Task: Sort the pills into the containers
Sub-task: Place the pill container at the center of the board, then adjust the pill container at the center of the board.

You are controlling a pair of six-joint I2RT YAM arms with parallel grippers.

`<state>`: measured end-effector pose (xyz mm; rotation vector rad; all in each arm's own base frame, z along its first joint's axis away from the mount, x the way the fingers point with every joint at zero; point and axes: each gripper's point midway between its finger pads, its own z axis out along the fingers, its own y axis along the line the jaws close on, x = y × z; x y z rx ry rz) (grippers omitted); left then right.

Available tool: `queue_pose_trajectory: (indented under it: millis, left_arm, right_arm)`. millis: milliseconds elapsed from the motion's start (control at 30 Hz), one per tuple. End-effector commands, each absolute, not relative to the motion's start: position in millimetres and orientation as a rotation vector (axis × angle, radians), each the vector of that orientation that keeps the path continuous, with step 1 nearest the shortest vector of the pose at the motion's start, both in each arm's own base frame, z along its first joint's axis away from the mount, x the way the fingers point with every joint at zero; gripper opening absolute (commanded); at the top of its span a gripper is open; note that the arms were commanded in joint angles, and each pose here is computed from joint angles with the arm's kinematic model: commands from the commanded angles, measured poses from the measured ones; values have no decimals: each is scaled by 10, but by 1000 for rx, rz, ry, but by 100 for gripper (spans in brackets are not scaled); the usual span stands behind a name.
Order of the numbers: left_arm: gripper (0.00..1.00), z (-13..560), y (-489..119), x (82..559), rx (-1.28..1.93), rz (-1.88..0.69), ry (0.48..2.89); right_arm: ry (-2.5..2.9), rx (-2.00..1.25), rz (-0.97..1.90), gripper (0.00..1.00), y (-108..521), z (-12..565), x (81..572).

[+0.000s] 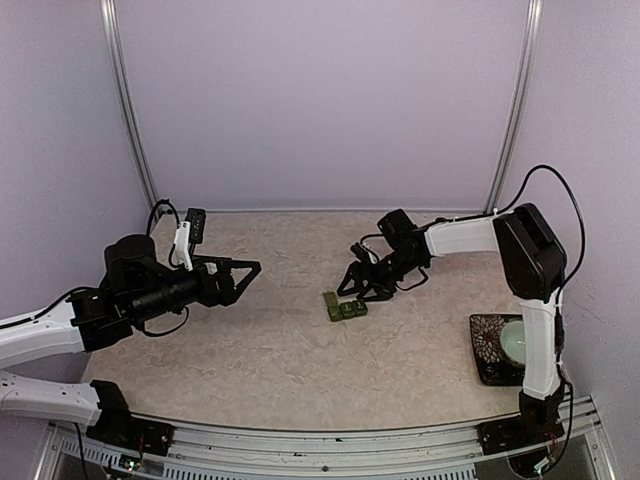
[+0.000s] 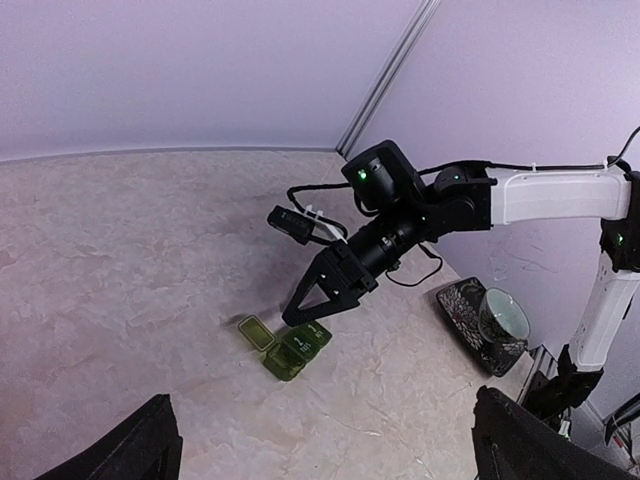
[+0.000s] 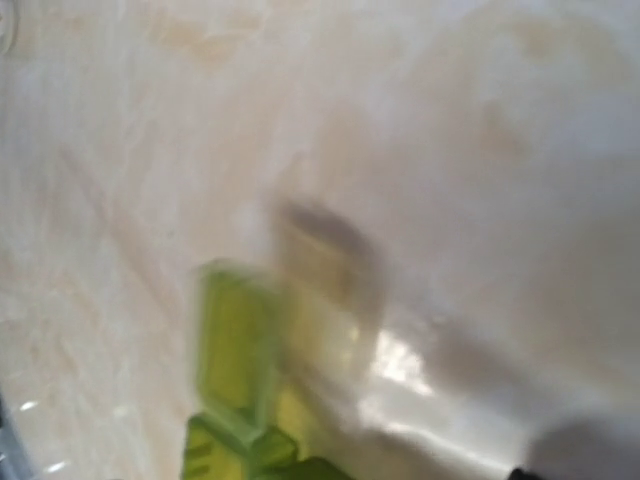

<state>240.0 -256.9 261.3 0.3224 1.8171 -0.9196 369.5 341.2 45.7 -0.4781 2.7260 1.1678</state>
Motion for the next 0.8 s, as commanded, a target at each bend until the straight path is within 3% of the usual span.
queue_pose_trajectory:
  millis: [0,133,200,567,700,767]
  left_arm:
    - [99,2646,-2540,2407,316,-921,1792]
    - [99,2627,-2531,2402,313,-921,1796]
    - [99,2620,-2522,2398,311,-920,1798]
    - [99,2563,-2508,2416,303,-904,1810]
    - [99,2574,-2506,2415,296,-913,1803]
    - [99,2574,-2502,2409,297,-913,1804]
  right_arm:
    - [2825,-395,870,83,3054,167,3806]
    - [2746,-424,778,98,2997,293,3960]
    - [2702,-456,714,100,2943,366,4011]
    - [2532,-597,372,100,2838,550,3852]
    - [2398,-617,523,98,2993,870,3809]
    - [2336,-634,655,89,3106,1041,3749]
